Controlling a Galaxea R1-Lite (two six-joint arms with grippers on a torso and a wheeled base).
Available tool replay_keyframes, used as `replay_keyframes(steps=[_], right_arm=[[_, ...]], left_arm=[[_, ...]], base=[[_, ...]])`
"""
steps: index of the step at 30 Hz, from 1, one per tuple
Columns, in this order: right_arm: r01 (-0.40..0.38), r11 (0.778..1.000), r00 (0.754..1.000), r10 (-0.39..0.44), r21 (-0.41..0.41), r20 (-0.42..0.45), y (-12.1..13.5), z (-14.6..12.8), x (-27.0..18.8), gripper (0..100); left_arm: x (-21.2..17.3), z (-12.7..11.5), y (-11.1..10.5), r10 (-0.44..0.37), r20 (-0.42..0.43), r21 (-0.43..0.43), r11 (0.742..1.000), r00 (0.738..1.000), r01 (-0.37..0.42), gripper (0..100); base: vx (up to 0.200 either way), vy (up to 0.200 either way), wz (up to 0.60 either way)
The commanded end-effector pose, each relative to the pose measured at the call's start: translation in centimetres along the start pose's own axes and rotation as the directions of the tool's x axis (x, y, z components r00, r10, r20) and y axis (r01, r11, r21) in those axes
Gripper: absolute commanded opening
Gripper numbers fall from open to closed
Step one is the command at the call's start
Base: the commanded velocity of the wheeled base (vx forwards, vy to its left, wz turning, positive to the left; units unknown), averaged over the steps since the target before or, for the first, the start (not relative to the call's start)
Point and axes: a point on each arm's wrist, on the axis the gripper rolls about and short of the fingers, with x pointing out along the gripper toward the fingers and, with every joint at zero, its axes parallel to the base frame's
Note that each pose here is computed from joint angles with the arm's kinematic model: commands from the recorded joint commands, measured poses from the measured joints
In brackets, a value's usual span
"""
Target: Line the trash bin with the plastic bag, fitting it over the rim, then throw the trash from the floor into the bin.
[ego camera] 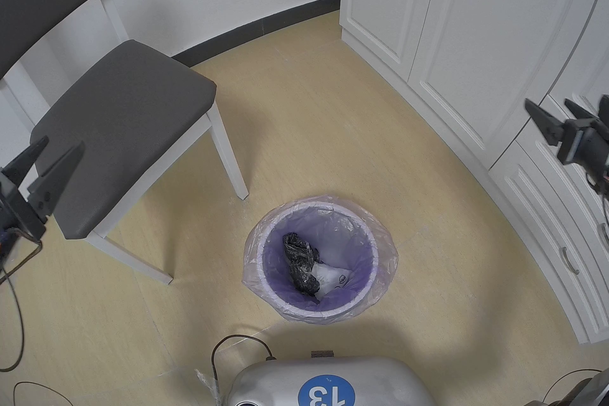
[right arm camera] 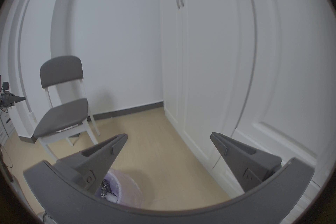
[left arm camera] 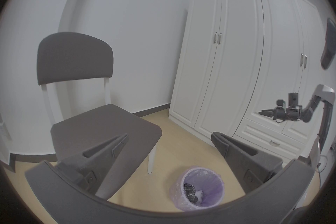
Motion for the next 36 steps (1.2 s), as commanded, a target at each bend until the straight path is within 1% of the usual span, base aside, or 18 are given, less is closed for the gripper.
replay_keyframes(steps=[1, 3, 4, 5, 8, 11, 12, 14, 16, 17, 19, 20, 23, 25, 26, 30, 33, 36], right_arm=[[0.125, 0.992, 0.941, -0.12, 0.005, 0.316, -1.2, 0.5, -17.1, 100], [0.137, 0.991, 0.94, -0.131, 0.003, 0.316, -1.1, 0.3, -19.1, 100], [0.137, 0.991, 0.94, -0.131, 0.003, 0.316, -1.1, 0.3, -19.1, 100], [0.132, 0.991, 0.942, -0.126, 0.001, 0.31, -1.0, -0.2, -21.4, 100], [0.111, 0.994, 0.953, -0.105, -0.005, 0.283, -0.9, -1.3, -24.0, 100], [0.163, 0.987, 0.938, -0.158, 0.009, 0.307, -0.6, -1.1, -24.8, 100], [0.165, 0.986, 0.936, -0.162, 0.017, 0.312, -0.4, -1.2, -25.0, 100], [0.14, 0.99, 0.944, -0.136, 0.012, 0.301, -0.2, -2.5, -25.5, 100], [0.138, 0.99, 0.945, -0.135, 0.01, 0.299, -0.2, -2.6, -25.5, 100], [0.152, 0.988, 0.958, -0.149, 0.009, 0.245, -0.3, -4.2, -24.8, 100], [0.206, 0.978, 0.945, -0.21, 0.04, 0.252, -0.4, -4.6, -24.6, 100], [0.218, 0.974, 0.945, -0.225, 0.054, 0.238, -0.5, -5.1, -24.4, 100], [0.219, 0.973, 0.954, -0.228, 0.065, 0.194, -0.5, -6.6, -23.9, 100], [0.219, 0.974, 0.961, -0.225, 0.058, 0.158, -0.5, -7.7, -23.6, 100], [0.217, 0.975, 0.964, -0.222, 0.053, 0.143, -0.5, -8.2, -23.4, 100], [0.171, 0.985, 0.979, -0.174, 0.037, 0.103, -0.4, -9.5, -23.1, 100], [0.123, 0.992, 0.989, -0.126, 0.035, 0.084, -0.3, -10.2, -23.0, 100], [0.116, 0.993, 0.991, -0.118, 0.031, 0.067, -0.3, -10.7, -22.9, 100]], left_arm=[[-12.5, 7.2, -3.9, 0.058, 0.24, 0.018, 0.998, 0.969, -0.064, 100], [-13.6, 7.9, -4.3, 0.067, 0.258, 0.02, 0.997, 0.964, -0.075, 100], [-13.6, 7.9, -4.3, 0.067, 0.258, 0.02, 0.997, 0.964, -0.075, 100], [-14.6, 8.3, -4.6, 0.078, 0.269, 0.021, 0.996, 0.96, -0.086, 100], [-15.8, 8.5, -4.9, 0.082, 0.298, 0.034, 0.995, 0.951, -0.097, 100], [-16.9, 8.2, -5.2, 0.084, 0.322, 0.074, 0.991, 0.943, -0.113, 100], [-17.2, 8.1, -5.2, 0.097, 0.316, 0.091, 0.987, 0.944, -0.132, 100], [-17.7, 7.5, -5.2, 0.151, 0.283, 0.117, 0.975, 0.947, -0.19, 100], [-17.8, 7.4, -5.2, 0.156, 0.28, 0.118, 0.974, 0.947, -0.195, 100], [-18.8, 6.4, -5.2, 0.219, 0.241, 0.154, 0.953, 0.945, -0.26, 100], [-20.5, 5.2, -5.5, 0.232, 0.225, 0.186, 0.943, 0.946, -0.275, 100], [-21.3, 4.7, -5.6, 0.232, 0.222, 0.191, 0.942, 0.947, -0.276, 100], [-22.6, 3.8, -5.9, 0.25, 0.198, 0.175, 0.942, 0.948, -0.286, 100], [-23.0, 3.6, -6.2, 0.311, 0.184, 0.149, 0.929, 0.932, -0.339, 100], [-23.1, 3.4, -6.3, 0.323, 0.179, 0.137, 0.927, 0.929, -0.349, 100], [-23.2, 3.2, -6.2, 0.326, 0.159, 0.13, 0.929, 0.932, -0.347, 100], [-22.9, 2.9, -6.0, 0.326, 0.118, 0.129, 0.932, 0.938, -0.339, 100], [-22.7, 2.2, -5.9, 0.334, 0.077, 0.11, 0.934, 0.939, -0.341, 100]], base=[[0.0, 0.0, 0.0], [0.0, 0.0, 0.0], [0.0, 0.0, 0.0], [0.0, 0.0, 0.0], [0.0, 0.0, 0.0], [0.0, 0.0, 0.0], [0.0, 0.0, 0.0], [0.0, 0.0, 0.0], [0.0, 0.0, 0.0], [0.0, 0.0, 0.0], [0.0, 0.0, 0.0], [0.0, 0.0, 0.0], [0.0, 0.0, 0.0], [0.0, 0.0, 0.0], [0.0, 0.0, 0.0], [0.0, 0.0, 0.0], [0.0, 0.0, 0.0], [0.0, 0.0, 0.0]])
